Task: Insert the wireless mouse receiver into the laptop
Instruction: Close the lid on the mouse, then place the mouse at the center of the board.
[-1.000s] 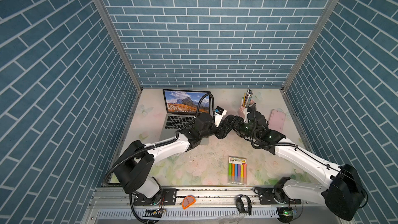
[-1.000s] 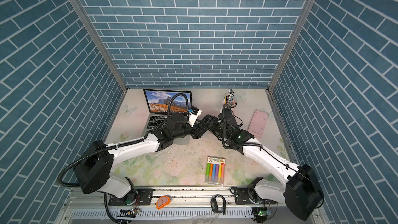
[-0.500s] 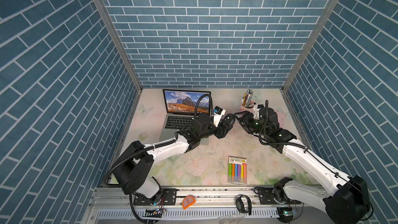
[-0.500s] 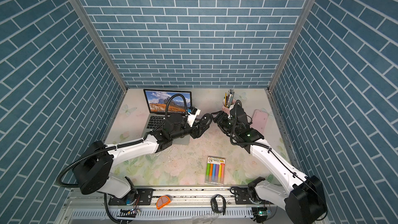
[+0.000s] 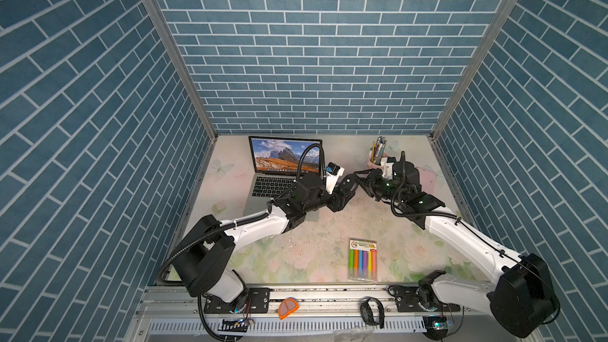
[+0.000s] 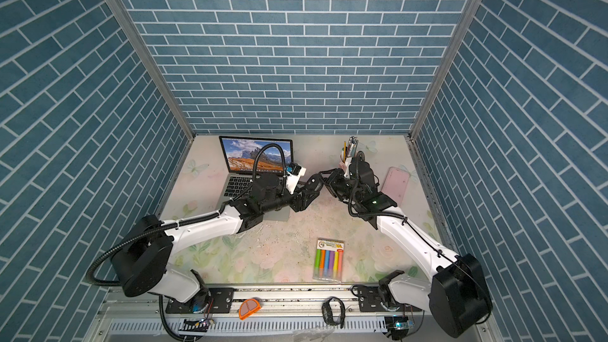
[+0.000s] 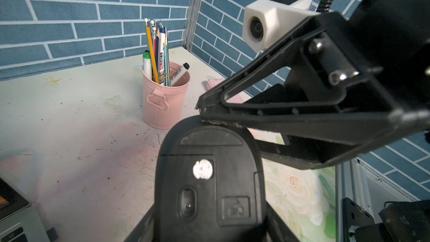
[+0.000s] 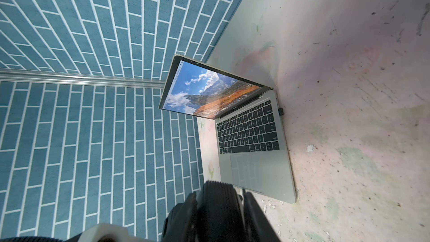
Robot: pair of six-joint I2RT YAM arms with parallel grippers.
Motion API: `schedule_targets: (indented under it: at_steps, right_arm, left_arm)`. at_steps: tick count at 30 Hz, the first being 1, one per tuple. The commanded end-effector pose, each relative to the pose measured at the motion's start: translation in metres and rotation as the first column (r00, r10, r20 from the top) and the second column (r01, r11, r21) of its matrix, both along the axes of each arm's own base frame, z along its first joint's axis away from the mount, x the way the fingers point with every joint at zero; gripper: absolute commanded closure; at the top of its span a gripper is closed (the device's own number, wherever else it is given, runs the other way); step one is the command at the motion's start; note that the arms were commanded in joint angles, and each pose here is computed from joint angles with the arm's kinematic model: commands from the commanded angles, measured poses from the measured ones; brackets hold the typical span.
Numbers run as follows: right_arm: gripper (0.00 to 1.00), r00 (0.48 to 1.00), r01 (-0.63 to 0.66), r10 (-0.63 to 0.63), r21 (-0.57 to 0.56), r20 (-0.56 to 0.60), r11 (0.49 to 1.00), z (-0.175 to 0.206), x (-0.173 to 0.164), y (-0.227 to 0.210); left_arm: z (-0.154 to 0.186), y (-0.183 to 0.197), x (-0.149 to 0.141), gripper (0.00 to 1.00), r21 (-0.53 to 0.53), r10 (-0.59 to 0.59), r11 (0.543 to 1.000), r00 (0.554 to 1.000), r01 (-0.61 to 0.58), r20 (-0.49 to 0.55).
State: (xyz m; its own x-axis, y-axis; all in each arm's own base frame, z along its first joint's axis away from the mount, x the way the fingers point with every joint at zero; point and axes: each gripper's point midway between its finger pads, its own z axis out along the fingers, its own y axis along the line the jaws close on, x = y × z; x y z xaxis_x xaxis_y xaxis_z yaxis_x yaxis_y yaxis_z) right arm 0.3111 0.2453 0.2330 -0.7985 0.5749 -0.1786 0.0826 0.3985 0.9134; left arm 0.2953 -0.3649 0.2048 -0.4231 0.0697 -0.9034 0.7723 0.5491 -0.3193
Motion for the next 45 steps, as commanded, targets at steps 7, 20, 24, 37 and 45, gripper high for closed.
schedule_targets:
  at_steps: [7,20,24,37,45]
  right_arm:
    - [0.8,0.993,-0.068,0.07,0.022,-0.091,0.997,-0.028,-0.019,0.019]
    - [0.53,0.999,-0.009,0.006,-0.09,-0.04,0.996,-0.026,-0.028,-0.002]
    - [0.49,1.0,0.009,-0.009,-0.089,-0.005,0.996,-0.019,-0.03,-0.008]
    - [0.51,1.0,-0.024,0.024,-0.108,0.001,0.994,-0.022,-0.031,-0.004]
    - [0.68,0.998,-0.063,0.064,-0.138,0.006,0.988,-0.026,-0.031,0.004]
  left_arm:
    - [0.047,-0.013,0.008,1.0,-0.102,-0.014,0.995,0.996,0.023,0.086]
    - [0.036,-0.013,0.001,1.0,-0.073,-0.045,0.996,0.998,0.049,0.052]
    - [0.032,-0.013,-0.001,1.0,-0.069,-0.055,0.996,0.998,0.057,0.031]
    - [0.023,-0.014,-0.006,1.0,-0.051,-0.079,0.996,0.997,0.078,-0.004]
    - [0.022,-0.015,-0.006,0.97,-0.038,-0.084,0.996,0.996,0.084,-0.007]
